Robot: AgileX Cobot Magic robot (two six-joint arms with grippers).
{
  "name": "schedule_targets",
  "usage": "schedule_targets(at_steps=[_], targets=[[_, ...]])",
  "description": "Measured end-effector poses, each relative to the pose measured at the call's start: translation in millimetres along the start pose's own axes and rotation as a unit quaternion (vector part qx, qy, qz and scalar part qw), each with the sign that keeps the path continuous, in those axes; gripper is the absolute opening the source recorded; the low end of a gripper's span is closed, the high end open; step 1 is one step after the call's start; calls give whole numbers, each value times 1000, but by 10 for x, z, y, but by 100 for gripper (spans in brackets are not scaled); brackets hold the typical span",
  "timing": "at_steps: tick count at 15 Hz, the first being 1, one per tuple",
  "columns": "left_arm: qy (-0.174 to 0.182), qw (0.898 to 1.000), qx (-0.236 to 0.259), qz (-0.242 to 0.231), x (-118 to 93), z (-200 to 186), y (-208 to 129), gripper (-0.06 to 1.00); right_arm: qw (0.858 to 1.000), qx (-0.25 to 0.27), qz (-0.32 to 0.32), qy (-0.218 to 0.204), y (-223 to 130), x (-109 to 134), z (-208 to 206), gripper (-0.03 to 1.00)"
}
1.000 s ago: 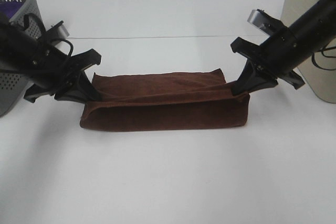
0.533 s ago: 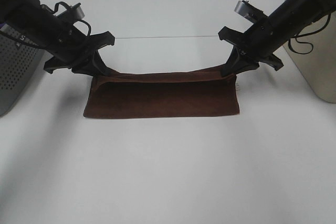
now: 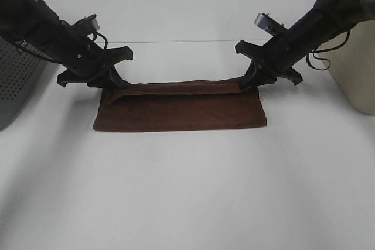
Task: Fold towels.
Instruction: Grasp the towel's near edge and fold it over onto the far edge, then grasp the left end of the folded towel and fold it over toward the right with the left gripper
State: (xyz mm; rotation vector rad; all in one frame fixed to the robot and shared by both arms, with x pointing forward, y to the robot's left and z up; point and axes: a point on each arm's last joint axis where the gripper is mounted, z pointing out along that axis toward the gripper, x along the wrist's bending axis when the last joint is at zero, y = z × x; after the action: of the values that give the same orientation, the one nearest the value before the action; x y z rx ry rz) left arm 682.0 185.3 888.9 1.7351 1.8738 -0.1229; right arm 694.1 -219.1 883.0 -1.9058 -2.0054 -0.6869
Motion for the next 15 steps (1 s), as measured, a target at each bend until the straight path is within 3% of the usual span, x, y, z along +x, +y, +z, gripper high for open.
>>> schedule_targets(at_steps=[1,3,6,7,9,12,15], targets=[[2,1000,1,-2,16,26,-6,4,1000,-1,4,2,2,-13,27,0],[6,1000,-5,0,35,30,5,20,1000,-6,9,0,10,-43,63,9],[9,1000,-6,0,64,25,14,58,1000,-9,12,3,22,-50,49,49],[9,1000,-6,0,65,25,14,64,1000,-7,14,7,18,-36,47,63],[11,1000,-2,10,54,-5,14,68,1000,-2,4,6,9,6,-26,75],[22,999,-7,35,20,-226,72,68,999,4,-28,-18,-9,82,-243,78],[31,999,9,15,74,-280,63,68,999,23,-28,-35,-50,103,-340,78]])
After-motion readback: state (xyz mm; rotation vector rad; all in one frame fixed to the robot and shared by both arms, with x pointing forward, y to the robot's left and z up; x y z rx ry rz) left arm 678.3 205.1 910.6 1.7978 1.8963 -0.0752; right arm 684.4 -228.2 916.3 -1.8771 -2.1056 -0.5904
